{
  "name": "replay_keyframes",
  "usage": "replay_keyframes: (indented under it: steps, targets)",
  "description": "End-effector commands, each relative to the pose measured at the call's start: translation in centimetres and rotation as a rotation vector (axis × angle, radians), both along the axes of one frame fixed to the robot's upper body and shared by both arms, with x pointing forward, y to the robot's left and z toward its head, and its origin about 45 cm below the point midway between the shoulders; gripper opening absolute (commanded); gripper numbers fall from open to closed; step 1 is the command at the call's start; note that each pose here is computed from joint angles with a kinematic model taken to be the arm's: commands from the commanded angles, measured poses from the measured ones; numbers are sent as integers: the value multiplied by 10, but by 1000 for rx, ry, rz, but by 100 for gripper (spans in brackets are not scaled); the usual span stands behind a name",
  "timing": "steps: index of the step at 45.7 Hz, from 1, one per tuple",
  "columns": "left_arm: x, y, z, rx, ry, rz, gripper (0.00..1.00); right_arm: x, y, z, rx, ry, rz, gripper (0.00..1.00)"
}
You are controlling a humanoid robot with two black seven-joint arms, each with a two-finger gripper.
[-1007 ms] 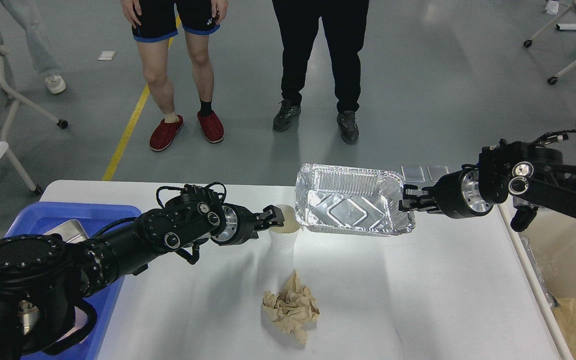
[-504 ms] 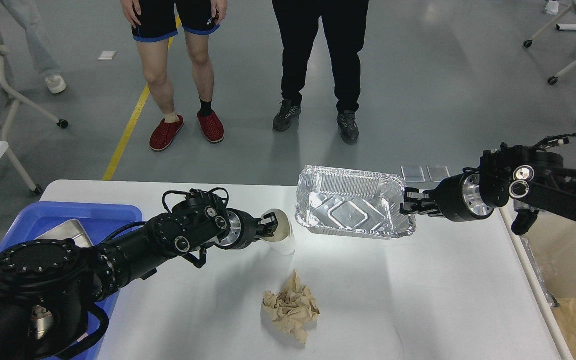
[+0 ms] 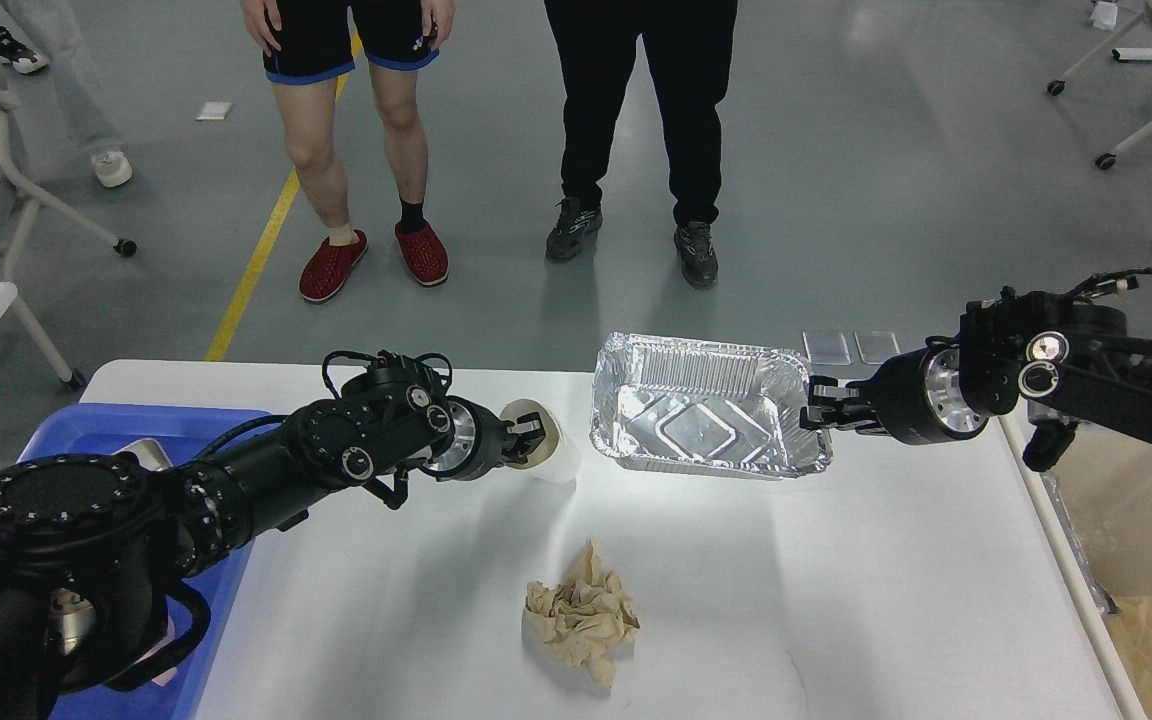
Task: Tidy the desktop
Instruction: 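Lift the paper cup high with the left gripper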
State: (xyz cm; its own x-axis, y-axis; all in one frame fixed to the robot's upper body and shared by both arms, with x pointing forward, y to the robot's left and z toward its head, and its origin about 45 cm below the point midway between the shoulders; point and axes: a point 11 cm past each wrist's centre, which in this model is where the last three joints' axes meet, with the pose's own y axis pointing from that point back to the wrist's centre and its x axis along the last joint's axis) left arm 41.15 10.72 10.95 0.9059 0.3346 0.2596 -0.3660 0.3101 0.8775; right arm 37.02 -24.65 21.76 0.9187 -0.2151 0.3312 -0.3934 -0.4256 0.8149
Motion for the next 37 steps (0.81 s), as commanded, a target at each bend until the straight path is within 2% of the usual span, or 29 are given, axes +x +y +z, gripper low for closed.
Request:
replay_keyframes:
  steps: [1, 11, 24, 30, 37]
  targets:
    - [13, 25, 22, 64, 2, 7, 0, 0, -4, 1, -3, -2, -7, 0]
    - [22, 68, 79, 82, -57, -37, 0, 0, -5, 1, -4, -2, -10, 0]
    - [2, 97, 165, 58, -100, -147, 1, 0, -2, 0, -1, 0, -3, 0]
    - [2, 109, 195, 72, -93, -147, 2, 0, -2, 0, -1, 0, -3, 0]
    - [3, 110, 244, 78, -137, -174, 2, 0, -3, 0, -3, -1, -6, 0]
